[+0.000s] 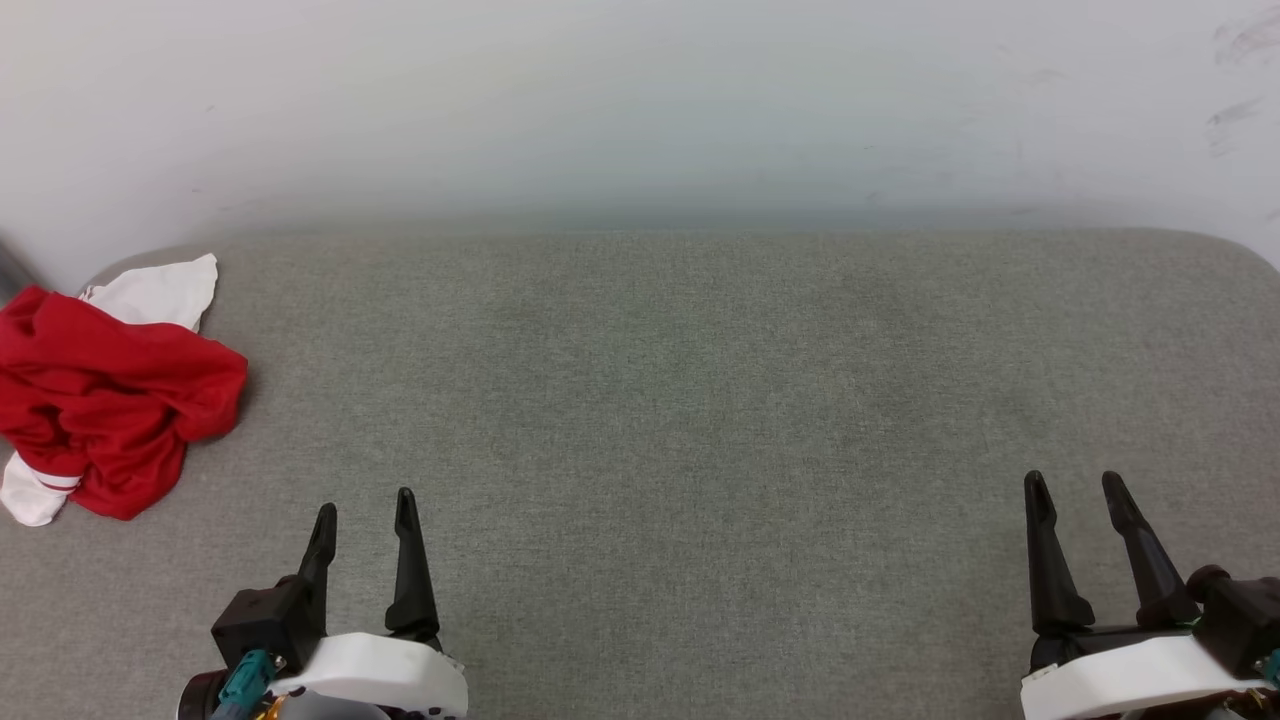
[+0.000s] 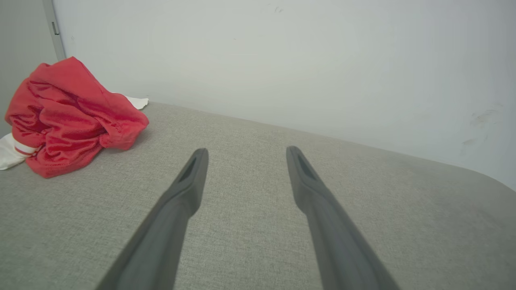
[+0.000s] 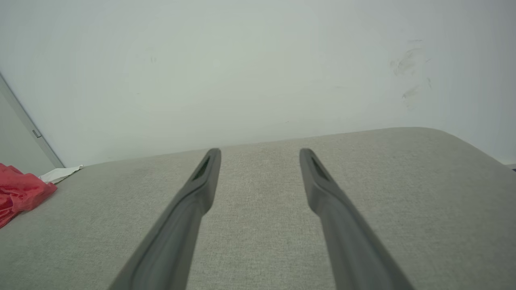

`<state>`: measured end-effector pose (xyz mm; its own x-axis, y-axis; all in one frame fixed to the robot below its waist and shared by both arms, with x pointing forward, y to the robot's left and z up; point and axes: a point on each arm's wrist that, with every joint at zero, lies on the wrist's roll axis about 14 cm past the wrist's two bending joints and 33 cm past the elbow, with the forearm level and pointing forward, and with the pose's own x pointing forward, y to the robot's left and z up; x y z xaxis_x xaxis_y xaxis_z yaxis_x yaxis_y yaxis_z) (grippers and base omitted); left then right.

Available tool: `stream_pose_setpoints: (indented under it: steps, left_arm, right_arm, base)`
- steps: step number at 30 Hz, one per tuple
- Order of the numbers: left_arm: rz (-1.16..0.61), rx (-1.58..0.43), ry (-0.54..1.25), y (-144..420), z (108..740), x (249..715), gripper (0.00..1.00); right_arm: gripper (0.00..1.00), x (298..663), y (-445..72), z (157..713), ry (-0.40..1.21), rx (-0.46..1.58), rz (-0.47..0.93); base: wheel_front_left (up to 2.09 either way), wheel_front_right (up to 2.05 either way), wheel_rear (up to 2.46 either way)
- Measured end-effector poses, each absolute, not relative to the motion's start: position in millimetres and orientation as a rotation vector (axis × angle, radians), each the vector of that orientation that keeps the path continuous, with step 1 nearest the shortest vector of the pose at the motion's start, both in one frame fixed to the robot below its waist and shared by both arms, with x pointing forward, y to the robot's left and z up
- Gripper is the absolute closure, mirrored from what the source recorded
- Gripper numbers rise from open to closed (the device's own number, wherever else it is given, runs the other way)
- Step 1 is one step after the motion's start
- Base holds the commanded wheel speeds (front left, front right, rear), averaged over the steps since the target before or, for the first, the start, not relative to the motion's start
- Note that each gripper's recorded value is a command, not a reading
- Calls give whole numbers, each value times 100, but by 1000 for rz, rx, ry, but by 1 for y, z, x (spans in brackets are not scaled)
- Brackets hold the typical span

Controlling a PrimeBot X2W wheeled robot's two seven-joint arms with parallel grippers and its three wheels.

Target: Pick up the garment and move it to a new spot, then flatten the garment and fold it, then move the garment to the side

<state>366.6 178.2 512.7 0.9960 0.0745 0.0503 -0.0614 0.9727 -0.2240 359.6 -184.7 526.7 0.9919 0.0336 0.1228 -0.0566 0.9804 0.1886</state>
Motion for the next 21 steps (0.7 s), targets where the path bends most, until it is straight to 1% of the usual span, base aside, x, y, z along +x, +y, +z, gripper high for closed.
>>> stream_pose_setpoints:
  steps: [21]
  left_arm:
    - [47,-103,-71,174,507,361,0]
  right_arm:
    - [0,353,-179,523,-125,79,68]
  base:
    - [0,0,0]
